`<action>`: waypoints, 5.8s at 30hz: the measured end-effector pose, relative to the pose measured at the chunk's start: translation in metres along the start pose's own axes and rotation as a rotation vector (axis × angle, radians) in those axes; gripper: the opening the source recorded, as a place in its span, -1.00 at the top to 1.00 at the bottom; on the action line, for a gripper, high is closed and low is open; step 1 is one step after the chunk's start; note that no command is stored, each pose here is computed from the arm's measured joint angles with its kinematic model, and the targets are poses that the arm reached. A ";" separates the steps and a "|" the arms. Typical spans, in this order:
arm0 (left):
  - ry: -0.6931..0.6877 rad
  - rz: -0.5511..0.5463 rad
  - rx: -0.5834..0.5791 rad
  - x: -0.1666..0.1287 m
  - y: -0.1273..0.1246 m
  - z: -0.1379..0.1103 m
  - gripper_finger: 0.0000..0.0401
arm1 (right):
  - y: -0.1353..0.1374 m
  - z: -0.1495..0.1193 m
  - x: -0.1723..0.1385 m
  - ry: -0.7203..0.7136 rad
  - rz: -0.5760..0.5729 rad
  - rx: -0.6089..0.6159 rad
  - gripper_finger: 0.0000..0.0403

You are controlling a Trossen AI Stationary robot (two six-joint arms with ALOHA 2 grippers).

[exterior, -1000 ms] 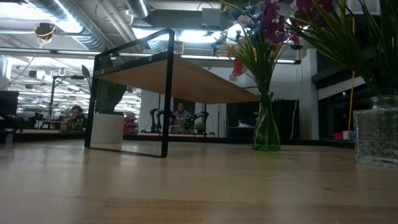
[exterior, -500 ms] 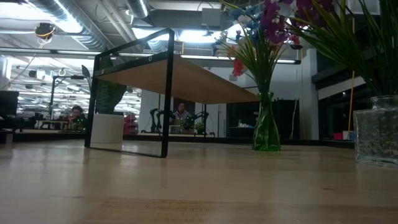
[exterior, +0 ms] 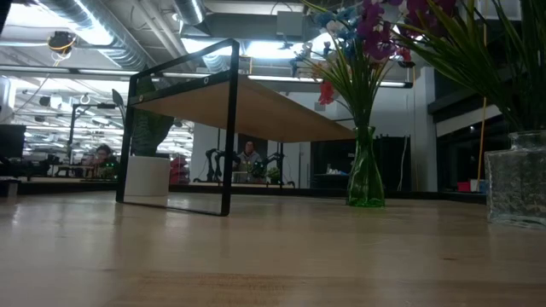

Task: Pick and place flowers into a vace then onto a shelf
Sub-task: Put the red flowers into the transparent vase

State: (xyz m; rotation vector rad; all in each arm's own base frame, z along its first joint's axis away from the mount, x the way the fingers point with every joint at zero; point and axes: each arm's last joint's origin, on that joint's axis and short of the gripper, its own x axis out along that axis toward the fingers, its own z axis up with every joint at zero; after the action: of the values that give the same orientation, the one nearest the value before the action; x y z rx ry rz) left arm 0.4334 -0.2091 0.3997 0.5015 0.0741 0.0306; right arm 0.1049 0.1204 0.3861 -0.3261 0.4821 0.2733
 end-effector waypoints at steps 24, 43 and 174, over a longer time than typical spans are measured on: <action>-0.335 -0.047 -0.042 0.027 0.066 -0.004 0.99 | 0.007 0.034 0.006 -0.388 -0.129 -0.106 -0.32; -0.374 -0.038 -0.094 0.036 0.084 -0.012 0.99 | 0.005 0.046 0.005 -0.486 -0.139 -0.138 -0.32; 0.306 0.071 -0.115 -0.024 -0.004 -0.015 0.99 | -0.026 -0.039 -0.033 -0.097 -0.253 0.304 0.99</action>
State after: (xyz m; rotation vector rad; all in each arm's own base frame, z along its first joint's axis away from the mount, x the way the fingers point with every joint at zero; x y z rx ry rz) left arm 0.4082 -0.2063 0.3862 0.3813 0.3524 0.1798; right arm 0.0692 0.0761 0.3757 -0.0743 0.3756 -0.0315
